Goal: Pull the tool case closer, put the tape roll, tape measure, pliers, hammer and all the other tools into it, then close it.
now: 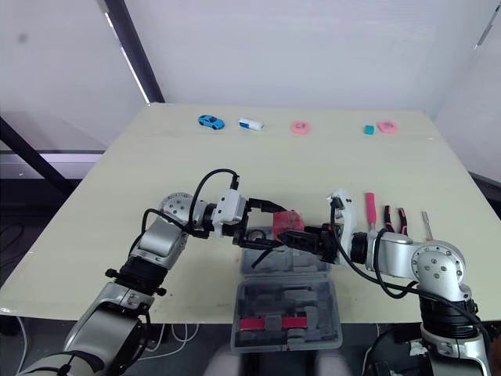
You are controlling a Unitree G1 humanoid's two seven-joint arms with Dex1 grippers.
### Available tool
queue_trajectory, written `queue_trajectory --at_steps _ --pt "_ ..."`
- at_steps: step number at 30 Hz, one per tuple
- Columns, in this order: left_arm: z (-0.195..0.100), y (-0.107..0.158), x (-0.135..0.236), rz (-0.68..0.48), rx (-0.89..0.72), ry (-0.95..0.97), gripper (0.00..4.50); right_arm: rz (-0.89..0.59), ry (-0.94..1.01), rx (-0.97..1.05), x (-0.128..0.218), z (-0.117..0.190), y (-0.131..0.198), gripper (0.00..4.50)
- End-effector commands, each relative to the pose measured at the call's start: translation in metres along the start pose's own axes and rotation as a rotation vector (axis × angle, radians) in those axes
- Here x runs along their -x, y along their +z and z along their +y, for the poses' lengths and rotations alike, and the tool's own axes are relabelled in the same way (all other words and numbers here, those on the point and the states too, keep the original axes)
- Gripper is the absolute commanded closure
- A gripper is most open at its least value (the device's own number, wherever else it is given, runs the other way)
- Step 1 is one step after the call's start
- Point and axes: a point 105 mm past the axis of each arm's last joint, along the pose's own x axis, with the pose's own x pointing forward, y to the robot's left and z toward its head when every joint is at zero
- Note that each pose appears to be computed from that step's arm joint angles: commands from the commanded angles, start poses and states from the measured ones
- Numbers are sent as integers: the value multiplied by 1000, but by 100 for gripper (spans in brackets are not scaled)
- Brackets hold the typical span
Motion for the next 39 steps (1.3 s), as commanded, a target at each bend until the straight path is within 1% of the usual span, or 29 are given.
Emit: queue_trajectory --at_steps 1,2,3,4,5,7,8,10,11,12,15,19,22,24,28,31,35,37,39 --pt "2 6 -4 -16 -47 -21 155 -47 18 -20 6 9 11 233" --pt "2 5 -4 -17 -48 -21 155 -47 13 -29 7 9 11 283" --pt "1 5 -5 -17 -48 -24 155 -49 10 -39 7 10 10 348" --pt "1 5 -4 -17 -47 -28 155 -50 11 -51 7 10 10 348" --pt "1 4 -4 -15 -47 -32 155 -49 12 -62 7 11 8 370" --pt "0 2 -4 -12 -45 -36 155 -48 11 -83 7 12 6 384" --pt "0 2 -3 -11 -44 -37 155 -48 9 -91 8 13 5 387" --pt "-2 1 -2 -13 -29 -47 52 -55 -8 -115 12 8 5 389" --pt "-3 2 1 -21 -15 -51 15 -59 -20 -125 17 5 4 392" --pt "-5 3 3 -27 -5 -53 0 -61 -28 -131 21 3 4 400" --pt "-11 9 13 -52 40 -79 0 -64 -80 -149 40 -10 2 400" --pt "-22 19 33 -67 136 -125 0 -79 -192 -219 70 -40 -6 400" --pt "-32 26 42 -66 179 -151 0 -71 -249 -267 83 -58 -16 400" --pt "-39 33 47 -71 202 -163 0 -53 -301 -320 89 -76 -30 400" --pt "-50 41 52 -70 224 -154 0 -15 -347 -391 89 -99 -57 400" --pt "-55 44 55 -62 236 -138 0 -12 -361 -407 82 -107 -66 400" --pt "-62 46 57 -50 250 -119 0 6 -359 -425 81 -109 -73 400" --pt "-64 46 59 -45 257 -111 0 22 -371 -409 85 -109 -75 295" --pt "-65 46 61 -37 261 -104 0 29 -381 -393 91 -109 -75 226"
